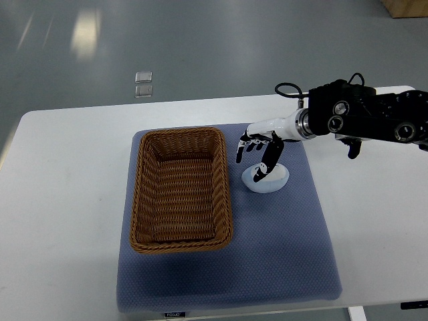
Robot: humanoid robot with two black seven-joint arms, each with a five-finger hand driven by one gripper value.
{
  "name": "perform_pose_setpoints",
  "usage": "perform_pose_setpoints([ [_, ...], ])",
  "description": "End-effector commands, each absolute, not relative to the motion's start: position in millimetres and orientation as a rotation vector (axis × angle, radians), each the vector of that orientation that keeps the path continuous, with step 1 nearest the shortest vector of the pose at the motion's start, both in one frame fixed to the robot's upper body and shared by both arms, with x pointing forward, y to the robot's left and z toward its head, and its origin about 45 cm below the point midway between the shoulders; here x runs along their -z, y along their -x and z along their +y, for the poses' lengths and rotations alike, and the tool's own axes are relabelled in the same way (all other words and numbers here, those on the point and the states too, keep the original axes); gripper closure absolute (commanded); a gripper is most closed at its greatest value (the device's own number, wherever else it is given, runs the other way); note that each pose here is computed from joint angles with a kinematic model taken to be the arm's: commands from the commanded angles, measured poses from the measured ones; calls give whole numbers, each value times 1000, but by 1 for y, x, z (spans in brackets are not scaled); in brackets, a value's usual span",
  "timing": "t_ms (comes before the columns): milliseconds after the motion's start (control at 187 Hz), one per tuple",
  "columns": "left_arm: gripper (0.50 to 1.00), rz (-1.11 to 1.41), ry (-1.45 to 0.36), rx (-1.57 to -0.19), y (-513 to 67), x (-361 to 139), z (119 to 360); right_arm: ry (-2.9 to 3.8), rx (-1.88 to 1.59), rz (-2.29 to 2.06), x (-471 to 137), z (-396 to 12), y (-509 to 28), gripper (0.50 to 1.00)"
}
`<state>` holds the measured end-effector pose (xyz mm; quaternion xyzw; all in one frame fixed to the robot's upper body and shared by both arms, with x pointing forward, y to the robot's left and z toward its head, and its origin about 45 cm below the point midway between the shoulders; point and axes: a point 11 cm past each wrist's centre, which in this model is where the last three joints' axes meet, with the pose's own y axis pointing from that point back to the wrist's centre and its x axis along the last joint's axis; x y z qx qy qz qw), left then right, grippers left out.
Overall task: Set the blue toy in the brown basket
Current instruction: 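Close the right hand fingers around the egg-shaped toy, then lift the toy and carry it with the right hand over the basket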
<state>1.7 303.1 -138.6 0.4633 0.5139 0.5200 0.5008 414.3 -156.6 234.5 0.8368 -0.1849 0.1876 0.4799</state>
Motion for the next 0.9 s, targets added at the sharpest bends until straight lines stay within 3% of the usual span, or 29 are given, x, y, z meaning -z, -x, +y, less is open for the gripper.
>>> perform_pose_setpoints([
  [0, 500, 1243, -1120, -1258, -2, 139, 303, -2038, -440, -449, -227, -158, -412, 601],
  [717, 500, 1242, -1127, -1266, -1, 139, 306, -1990, -423, -465, -190, -174, -401, 607],
  [808, 500, 1242, -1128, -1267, 0, 139, 307, -1982, -417, -467, -185, -178, -400, 640],
  [894, 500, 1241, -1129, -1268, 0, 139, 307, -1978, -426, -467, -184, -177, -400, 769],
])
